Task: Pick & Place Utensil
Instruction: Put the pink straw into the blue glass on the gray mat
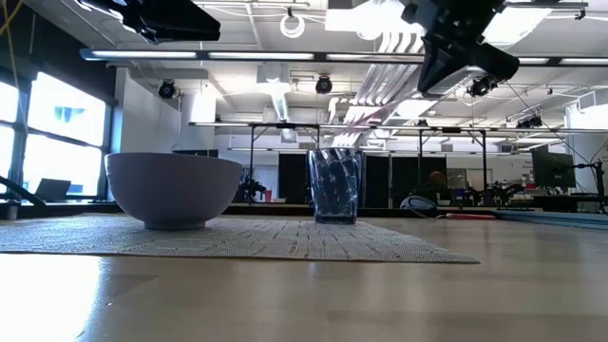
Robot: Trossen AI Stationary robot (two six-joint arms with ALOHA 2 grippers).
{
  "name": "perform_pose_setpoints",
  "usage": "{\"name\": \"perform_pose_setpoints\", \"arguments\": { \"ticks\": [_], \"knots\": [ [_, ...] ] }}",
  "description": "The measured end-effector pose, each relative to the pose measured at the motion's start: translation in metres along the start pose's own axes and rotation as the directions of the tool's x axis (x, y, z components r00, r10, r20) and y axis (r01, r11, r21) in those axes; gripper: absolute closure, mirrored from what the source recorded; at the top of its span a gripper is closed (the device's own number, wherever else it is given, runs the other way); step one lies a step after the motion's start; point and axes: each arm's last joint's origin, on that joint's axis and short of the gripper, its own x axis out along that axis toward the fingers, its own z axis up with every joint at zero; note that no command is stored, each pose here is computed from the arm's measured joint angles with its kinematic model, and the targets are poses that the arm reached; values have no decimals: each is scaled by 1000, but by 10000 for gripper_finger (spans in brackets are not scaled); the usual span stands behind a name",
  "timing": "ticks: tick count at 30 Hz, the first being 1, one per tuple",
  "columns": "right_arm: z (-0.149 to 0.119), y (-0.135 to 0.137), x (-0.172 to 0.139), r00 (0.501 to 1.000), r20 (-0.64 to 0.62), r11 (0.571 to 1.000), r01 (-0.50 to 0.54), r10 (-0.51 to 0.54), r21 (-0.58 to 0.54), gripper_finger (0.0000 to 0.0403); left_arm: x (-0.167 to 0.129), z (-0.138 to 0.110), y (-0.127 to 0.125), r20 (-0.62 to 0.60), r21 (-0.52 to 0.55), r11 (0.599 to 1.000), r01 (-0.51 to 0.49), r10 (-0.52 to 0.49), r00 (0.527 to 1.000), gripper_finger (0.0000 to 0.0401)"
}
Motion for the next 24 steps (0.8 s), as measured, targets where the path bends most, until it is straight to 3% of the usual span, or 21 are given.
{"name": "perform_pose_setpoints", "arguments": {
  "ticks": [9,17,24],
  "knots": [
    [1,-3,1,1000,2,999,23,-23,25,358,0,0,0,0,0,1000,0,0,1000,235],
    [-2,0,1,1000,-13,1000,-1,1,7,352,0,0,0,0,0,1000,0,0,1000,235],
    [8,-8,0,993,112,988,8,-26,153,351,0,0,0,0,0,1000,0,0,1000,235]
  ]
}}
